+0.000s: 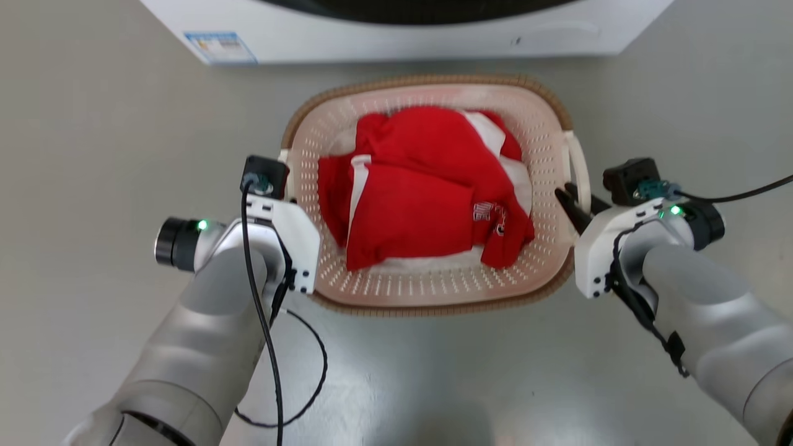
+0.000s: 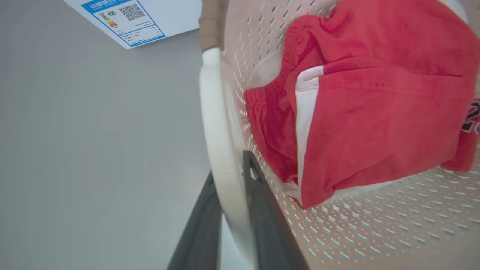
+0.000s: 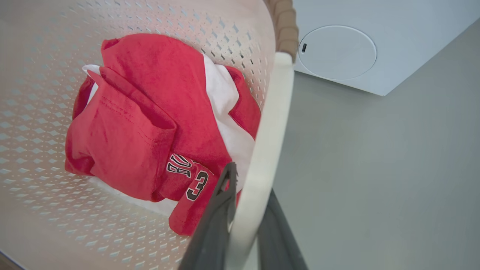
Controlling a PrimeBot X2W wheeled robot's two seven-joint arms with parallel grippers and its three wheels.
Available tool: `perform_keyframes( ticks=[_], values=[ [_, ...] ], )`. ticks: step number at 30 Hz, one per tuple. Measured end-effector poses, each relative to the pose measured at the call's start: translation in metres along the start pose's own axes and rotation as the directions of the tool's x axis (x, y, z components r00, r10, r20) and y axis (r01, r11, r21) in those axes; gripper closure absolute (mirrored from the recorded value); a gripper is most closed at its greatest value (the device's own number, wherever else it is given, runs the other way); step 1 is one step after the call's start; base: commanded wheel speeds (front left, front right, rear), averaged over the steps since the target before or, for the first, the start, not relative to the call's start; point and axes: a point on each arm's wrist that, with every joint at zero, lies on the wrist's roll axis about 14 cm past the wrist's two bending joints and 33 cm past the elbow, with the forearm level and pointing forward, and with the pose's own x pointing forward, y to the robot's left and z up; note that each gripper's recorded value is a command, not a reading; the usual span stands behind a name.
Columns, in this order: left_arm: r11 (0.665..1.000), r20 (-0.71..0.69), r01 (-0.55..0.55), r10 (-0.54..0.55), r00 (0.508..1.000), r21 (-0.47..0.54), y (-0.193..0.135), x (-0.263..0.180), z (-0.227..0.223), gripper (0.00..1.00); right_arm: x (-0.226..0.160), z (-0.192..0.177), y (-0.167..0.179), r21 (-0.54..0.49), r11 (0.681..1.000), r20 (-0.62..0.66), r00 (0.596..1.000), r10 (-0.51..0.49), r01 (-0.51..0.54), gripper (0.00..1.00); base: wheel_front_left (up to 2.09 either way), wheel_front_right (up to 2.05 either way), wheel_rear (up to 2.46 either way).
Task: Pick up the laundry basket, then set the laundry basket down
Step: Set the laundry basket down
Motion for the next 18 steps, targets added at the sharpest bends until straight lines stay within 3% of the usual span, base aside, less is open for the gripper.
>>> perform_keyframes(
  ticks=[18],
  values=[
    [1.0,-0.049,0.014,-0.013,0.999,0.013,0.003,0.057,-0.021,1.0,0.053,-0.033,-0.018,0.031,0.999,-0.053,0.998,0.019,-0.017,1.0,0.0,0.0,0.0]
  ],
)
